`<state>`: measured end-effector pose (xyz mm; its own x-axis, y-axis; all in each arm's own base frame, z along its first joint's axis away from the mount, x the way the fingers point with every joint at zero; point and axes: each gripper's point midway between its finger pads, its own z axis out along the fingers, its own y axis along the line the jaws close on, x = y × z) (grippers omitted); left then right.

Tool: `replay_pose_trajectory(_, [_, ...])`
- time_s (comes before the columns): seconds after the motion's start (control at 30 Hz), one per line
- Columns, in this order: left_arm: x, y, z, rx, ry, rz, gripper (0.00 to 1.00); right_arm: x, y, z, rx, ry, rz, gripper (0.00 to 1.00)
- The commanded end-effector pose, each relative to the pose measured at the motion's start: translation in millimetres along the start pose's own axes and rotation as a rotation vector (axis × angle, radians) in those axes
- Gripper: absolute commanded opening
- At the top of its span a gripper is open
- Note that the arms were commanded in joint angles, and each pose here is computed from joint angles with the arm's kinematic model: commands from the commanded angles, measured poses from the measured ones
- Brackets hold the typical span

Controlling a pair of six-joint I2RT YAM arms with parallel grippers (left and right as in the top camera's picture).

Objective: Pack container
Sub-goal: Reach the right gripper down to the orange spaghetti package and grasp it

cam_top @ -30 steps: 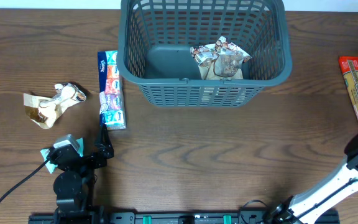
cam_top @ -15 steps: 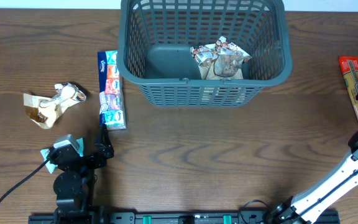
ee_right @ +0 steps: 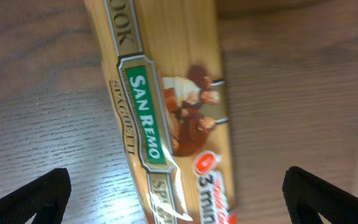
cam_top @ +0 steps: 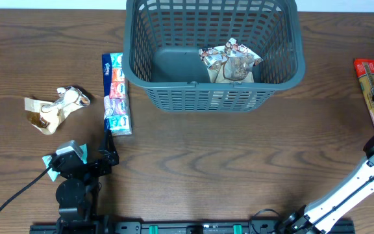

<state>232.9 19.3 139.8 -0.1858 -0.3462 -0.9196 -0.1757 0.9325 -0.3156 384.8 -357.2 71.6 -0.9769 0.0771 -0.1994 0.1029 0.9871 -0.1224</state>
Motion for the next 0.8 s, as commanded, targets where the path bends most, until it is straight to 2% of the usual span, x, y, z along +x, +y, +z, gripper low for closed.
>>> replay_pose_trajectory(0.0, [13.1,2.4,1.5,0.000,0.041,0.019,0.98,5.2,10.5,26.3,-0.054,0.031,-0.025,0.99])
replay_pose_trajectory(0.77, [13.1,2.4,1.5,0.000,0.041,0.019,0.98,29.7,23.7,75.8,-0.104,0.096,-0.015,0.99])
